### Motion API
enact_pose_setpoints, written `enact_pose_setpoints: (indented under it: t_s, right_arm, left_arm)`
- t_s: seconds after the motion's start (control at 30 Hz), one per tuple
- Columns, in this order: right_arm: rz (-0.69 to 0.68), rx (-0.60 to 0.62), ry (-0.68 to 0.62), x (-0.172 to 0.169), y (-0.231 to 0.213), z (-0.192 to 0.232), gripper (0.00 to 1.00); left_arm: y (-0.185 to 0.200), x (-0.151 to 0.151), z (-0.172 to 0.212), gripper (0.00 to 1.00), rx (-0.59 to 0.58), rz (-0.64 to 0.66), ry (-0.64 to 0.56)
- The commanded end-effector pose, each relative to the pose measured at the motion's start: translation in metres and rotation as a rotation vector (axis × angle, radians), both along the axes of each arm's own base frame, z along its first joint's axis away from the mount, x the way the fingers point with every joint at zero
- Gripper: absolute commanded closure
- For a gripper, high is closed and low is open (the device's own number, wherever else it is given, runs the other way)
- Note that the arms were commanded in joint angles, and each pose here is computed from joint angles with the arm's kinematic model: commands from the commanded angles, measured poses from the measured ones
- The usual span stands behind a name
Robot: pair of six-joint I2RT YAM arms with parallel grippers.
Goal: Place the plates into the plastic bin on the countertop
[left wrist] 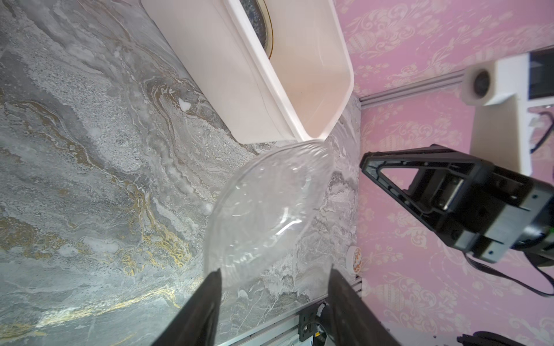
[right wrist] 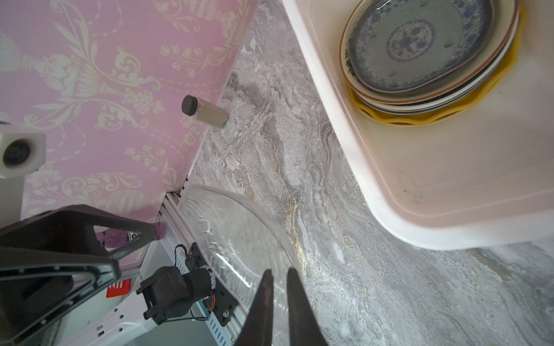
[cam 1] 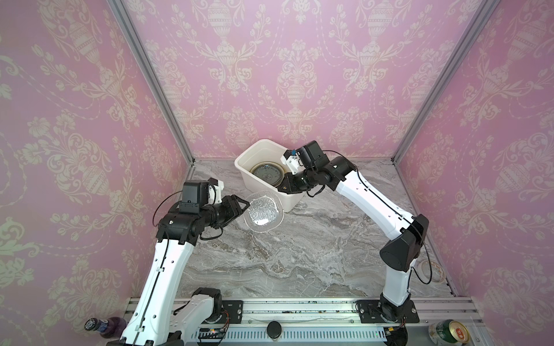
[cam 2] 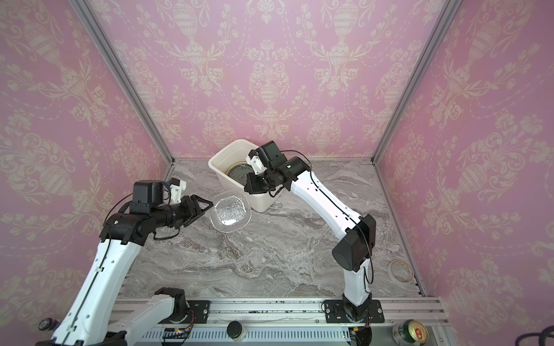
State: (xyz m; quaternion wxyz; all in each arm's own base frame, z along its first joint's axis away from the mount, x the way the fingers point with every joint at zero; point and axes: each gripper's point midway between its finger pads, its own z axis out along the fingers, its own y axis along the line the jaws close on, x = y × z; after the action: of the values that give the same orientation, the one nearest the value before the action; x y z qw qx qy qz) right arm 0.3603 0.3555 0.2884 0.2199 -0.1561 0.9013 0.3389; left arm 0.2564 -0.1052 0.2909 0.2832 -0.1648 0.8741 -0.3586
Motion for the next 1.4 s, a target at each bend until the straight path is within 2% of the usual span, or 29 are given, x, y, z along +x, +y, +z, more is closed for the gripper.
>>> enact_pose_setpoints:
  t_s: [0.0, 0.1, 0.2, 0.37, 0.5, 0.63, 0.73, 0.87, 1.07, 1.17, 1.37]
  right_arm:
    - [-0.097, 0.102, -0.006, 0.021, -0.007, 0.028, 0.88]
    - [-0.165, 0.137, 0.023, 0.037, -0.012, 0.029, 0.9]
    - [-0.165, 0.129, 0.027, 0.041, -0.012, 0.027, 0.9]
    - [-0.085, 0.062, 0.032, 0.021, -0.021, 0.014, 0.78]
    - [-0.022, 0.061, 0.04, -0.004, -0.027, -0.004, 0.62]
    - [0.004, 0.091, 0.075, -0.026, -0.023, -0.031, 0.56]
    - [0.056, 0.114, 0.101, -0.045, -0.003, -0.057, 0.54]
    - [0.105, 0.041, 0.1, -0.056, 0.016, -0.096, 0.52]
    - [0.155, -0.091, 0.106, -0.046, 0.029, -0.13, 0.49]
    - [0.203, -0.183, 0.106, -0.043, 0.032, -0.144, 0.48]
    - [0.279, -0.323, 0.086, -0.036, 0.038, -0.168, 0.44]
  left_arm:
    - [0.008, 0.006, 0.018, 0.25, -0.002, 0.068, -0.116]
    - [0.014, 0.006, 0.027, 0.19, -0.006, 0.109, -0.186]
    - [0.021, 0.004, 0.023, 0.18, 0.01, 0.153, -0.178]
    - [0.025, -0.012, -0.008, 0.17, 0.058, 0.153, -0.003]
    - [0.027, -0.031, -0.042, 0.18, 0.085, 0.15, 0.156]
    - [0.034, -0.047, -0.079, 0.19, 0.133, 0.17, 0.309]
    - [0.038, -0.056, -0.11, 0.2, 0.161, 0.185, 0.409]
    - [0.038, -0.059, -0.142, 0.21, 0.143, 0.222, 0.498]
    - [0.037, -0.059, -0.172, 0.23, 0.1, 0.295, 0.589]
    - [0.038, -0.065, -0.192, 0.25, 0.053, 0.387, 0.652]
    - [0.044, -0.063, -0.224, 0.31, -0.08, 0.611, 0.676]
